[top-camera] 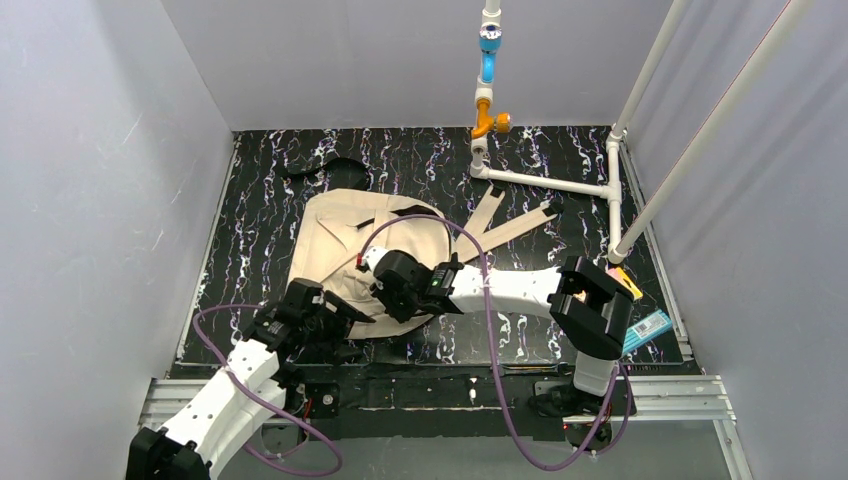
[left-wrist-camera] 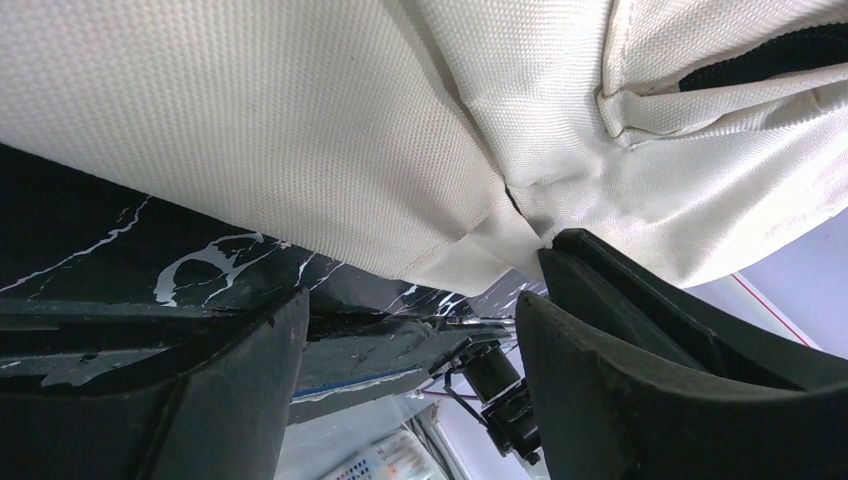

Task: Pack the student bag
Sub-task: Zip the student bag at the center of the board.

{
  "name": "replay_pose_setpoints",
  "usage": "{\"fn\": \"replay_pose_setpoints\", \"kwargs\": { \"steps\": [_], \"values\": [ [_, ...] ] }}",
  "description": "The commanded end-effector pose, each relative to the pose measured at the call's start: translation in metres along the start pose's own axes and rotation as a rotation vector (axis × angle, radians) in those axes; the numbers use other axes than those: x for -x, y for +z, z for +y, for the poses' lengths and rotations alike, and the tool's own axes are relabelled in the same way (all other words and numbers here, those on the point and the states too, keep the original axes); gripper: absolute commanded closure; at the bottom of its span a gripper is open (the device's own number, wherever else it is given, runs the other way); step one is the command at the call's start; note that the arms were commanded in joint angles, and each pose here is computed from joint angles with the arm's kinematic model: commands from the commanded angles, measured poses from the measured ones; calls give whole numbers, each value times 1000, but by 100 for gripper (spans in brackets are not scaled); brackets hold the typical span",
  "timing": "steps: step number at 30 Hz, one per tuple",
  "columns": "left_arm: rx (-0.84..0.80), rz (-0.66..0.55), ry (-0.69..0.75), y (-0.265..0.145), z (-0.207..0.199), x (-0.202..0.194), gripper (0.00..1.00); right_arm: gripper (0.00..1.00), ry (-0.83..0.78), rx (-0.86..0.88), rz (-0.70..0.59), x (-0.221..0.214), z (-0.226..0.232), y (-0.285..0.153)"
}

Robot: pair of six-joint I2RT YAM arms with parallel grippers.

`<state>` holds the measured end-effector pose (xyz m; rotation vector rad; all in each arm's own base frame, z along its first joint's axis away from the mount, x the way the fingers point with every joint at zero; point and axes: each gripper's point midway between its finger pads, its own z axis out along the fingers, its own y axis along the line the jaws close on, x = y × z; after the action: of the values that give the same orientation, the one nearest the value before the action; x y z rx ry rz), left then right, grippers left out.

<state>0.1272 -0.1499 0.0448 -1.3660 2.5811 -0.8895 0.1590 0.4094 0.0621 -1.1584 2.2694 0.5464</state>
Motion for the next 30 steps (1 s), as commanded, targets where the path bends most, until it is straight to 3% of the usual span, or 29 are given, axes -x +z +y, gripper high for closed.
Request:
{"fn": "replay_pose_setpoints", "kwargs": {
  "steps": [1,6,11,18,22,25,30],
  "values": [
    [11,17,-15,2,1,-1,27,79,25,-3,-71,29,5,2],
    [13,12,6,4,-2,1,27,79,72,40,-84,27,10,-2],
    [22,11,-7,8,-4,2,27,99,75,44,-53,18,10,6],
    [11,-96,-47,16,-9,23,33,99,119,54,-128,28,6,-24],
    [63,-198,-76,24,5,42,61,99,258,252,-188,33,11,-53],
    [83,-272,-47,26,9,57,66,99,342,382,-242,40,10,-72],
    [120,-437,33,11,12,84,98,99,391,466,-276,40,1,-91]
  ]
}}
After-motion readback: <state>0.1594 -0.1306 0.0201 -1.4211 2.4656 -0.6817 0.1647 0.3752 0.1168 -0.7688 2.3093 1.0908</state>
